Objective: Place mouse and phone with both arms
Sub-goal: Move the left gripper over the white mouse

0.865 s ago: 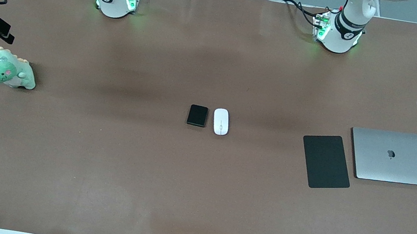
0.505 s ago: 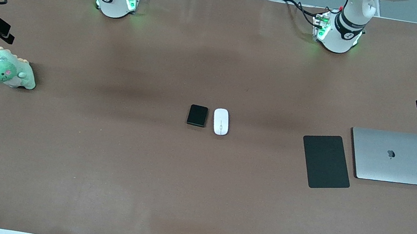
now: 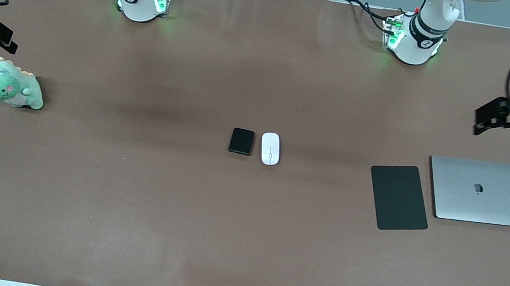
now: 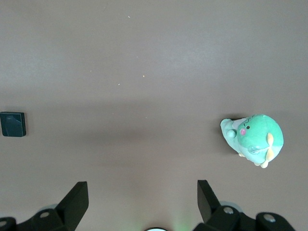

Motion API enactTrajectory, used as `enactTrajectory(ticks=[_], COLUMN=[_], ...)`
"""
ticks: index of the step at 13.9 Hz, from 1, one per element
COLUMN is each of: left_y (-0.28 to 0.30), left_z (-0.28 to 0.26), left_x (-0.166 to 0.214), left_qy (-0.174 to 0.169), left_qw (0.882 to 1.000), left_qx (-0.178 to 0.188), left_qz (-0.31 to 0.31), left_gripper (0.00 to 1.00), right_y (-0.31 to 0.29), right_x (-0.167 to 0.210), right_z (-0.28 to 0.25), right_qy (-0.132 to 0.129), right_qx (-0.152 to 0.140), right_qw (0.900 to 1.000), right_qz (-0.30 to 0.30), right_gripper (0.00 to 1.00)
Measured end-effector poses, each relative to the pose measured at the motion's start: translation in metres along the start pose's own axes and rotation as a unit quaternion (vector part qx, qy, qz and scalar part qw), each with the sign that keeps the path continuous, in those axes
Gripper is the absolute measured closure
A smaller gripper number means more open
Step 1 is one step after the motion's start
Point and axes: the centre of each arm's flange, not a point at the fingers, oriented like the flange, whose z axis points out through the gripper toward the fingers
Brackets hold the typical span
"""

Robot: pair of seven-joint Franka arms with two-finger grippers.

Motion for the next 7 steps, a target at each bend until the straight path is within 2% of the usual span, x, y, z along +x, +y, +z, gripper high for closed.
enactTrajectory(ticks=[3,7], left_y=[0.055,0.131], left_z=[0.044,0.105], left_x=[0.024,0.040], left_qy=[-0.011,-0.038], left_qw=[1.000,0.998], left_qx=[-0.018,-0.040], left_qz=[0.016,-0.032], left_gripper=[0.00,0.00], right_y=[0.000,0.001], right_x=[0.000,0.000], right_z=[0.000,0.000], right_qy=[0.000,0.001], right_qx=[0.000,0.000], right_qw=[1.000,1.000], right_qz=[0.000,0.001], right_gripper=[0.00,0.00])
